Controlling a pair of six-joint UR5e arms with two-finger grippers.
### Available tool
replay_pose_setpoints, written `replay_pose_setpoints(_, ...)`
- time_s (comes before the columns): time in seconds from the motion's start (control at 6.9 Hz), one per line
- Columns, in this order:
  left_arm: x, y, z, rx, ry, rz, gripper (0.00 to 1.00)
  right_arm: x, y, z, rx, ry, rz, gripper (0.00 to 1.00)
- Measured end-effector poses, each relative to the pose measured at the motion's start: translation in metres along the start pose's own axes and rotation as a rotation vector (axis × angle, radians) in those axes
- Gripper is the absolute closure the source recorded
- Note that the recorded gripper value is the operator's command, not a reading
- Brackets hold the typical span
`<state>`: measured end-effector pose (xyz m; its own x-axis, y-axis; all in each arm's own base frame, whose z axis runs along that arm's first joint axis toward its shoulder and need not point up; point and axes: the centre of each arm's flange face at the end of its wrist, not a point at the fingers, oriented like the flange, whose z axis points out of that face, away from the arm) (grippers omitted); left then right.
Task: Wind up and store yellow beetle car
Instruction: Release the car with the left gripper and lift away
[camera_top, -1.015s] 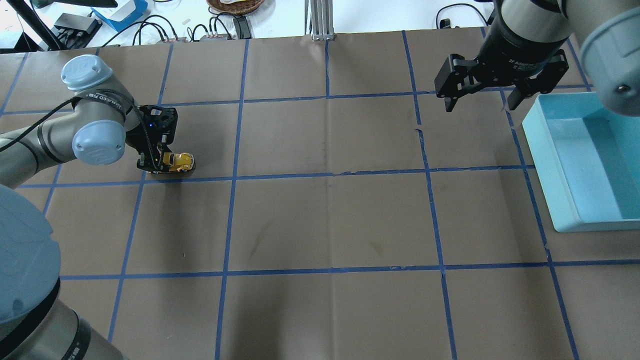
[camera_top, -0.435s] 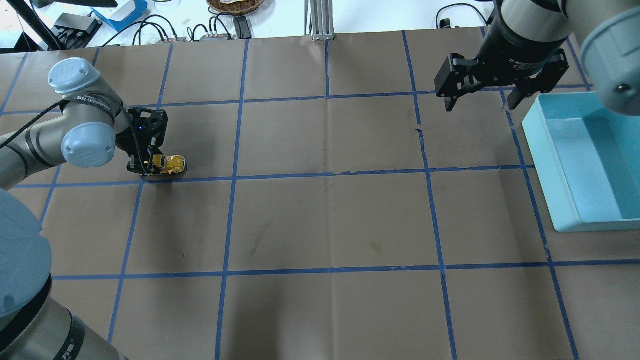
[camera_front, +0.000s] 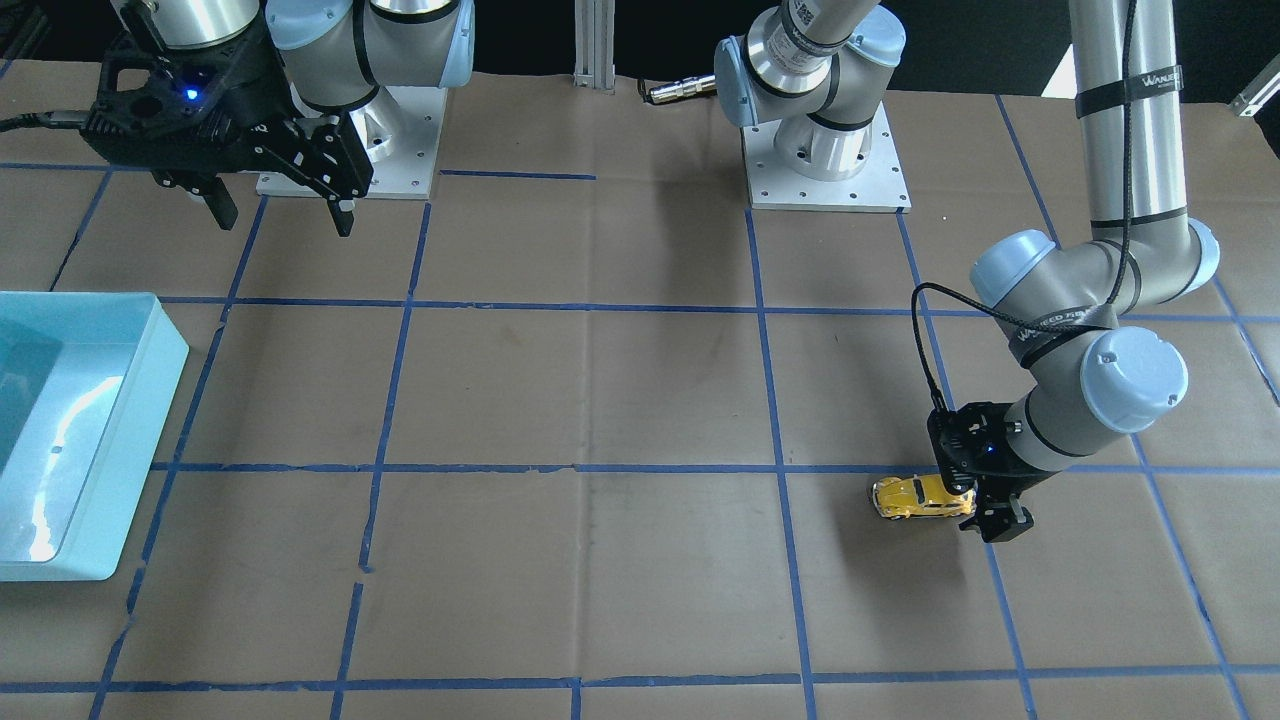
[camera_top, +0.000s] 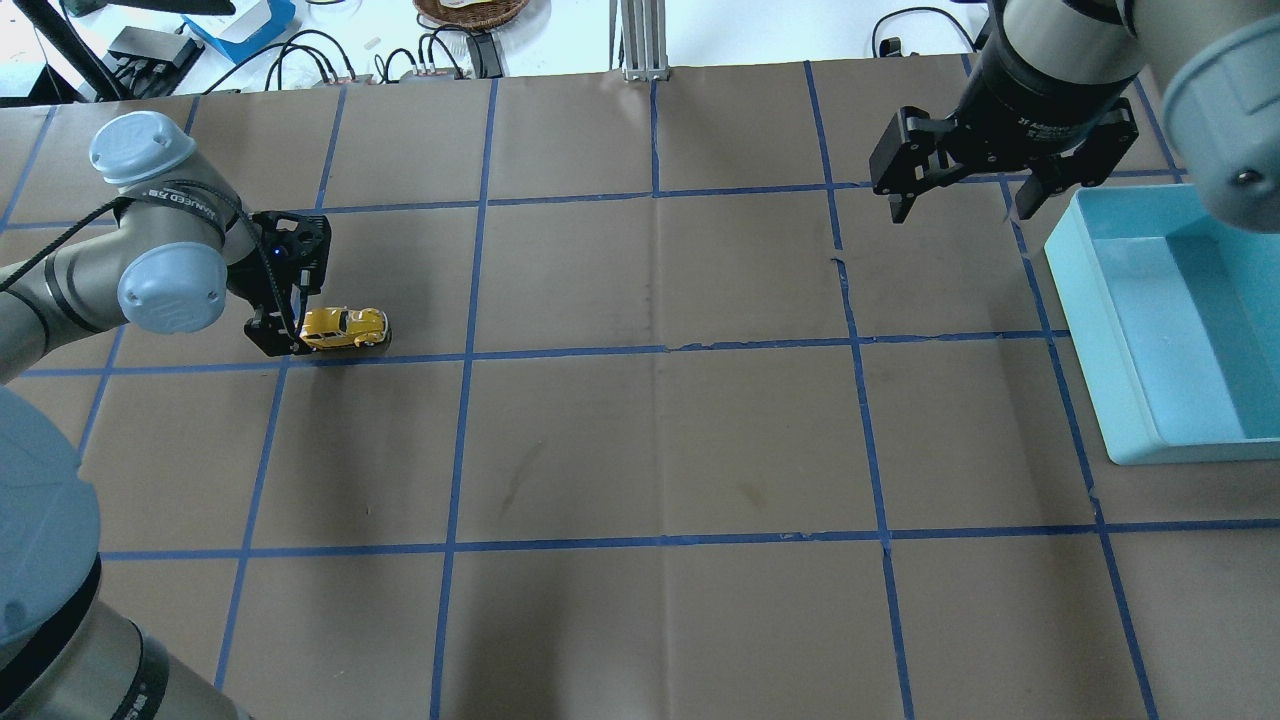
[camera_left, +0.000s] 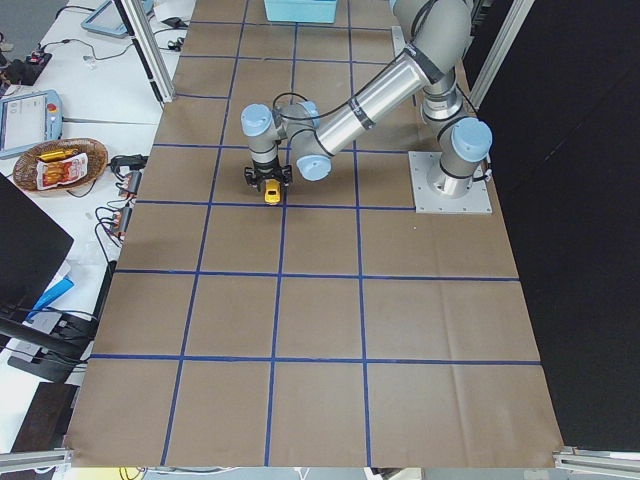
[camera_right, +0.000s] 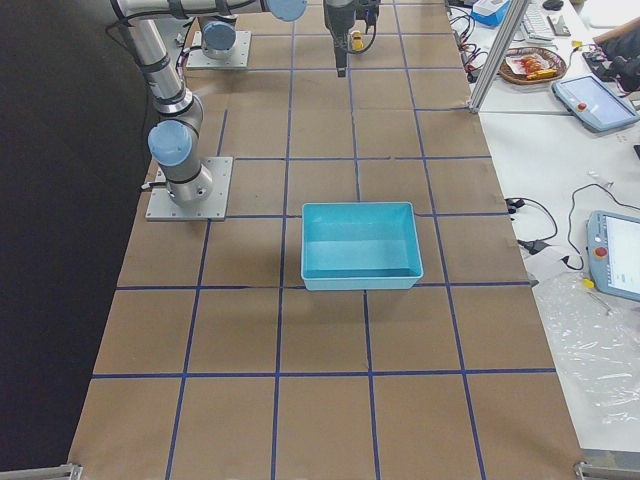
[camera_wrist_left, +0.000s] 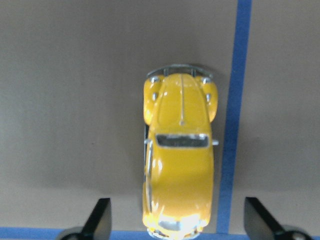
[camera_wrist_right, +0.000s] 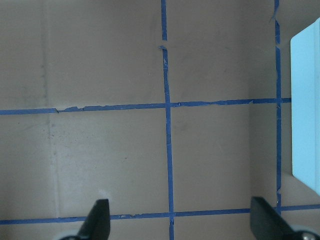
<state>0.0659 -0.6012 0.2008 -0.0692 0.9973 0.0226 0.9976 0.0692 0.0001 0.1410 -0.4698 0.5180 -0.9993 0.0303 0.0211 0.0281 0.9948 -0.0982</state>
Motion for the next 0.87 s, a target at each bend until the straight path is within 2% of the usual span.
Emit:
replay_pose_setpoints(0.29, 0.001, 0.003, -0.029, -0.013, -0.045, -0.041, 0.00, 0.000, 0.000, 0.000, 0.000, 0.000, 0.000, 0.01)
replay_pose_setpoints(0.44, 0.004, 0.006, -0.053, -0.019, -0.083, -0.115, 0.00, 0.000, 0.000, 0.000, 0.000, 0.000, 0.000, 0.01)
replay_pose_setpoints(0.73, 0.014, 0.001, -0.100, -0.002, -0.167, -0.384, 0.00, 0.000, 0.000, 0.001, -0.001, 0.000, 0.001, 0.01)
replay_pose_setpoints(0.87, 0.018, -0.010, -0.119, 0.048, -0.197, -0.552, 0.00, 0.000, -0.001, 0.001, -0.001, 0.000, 0.000, 0.01)
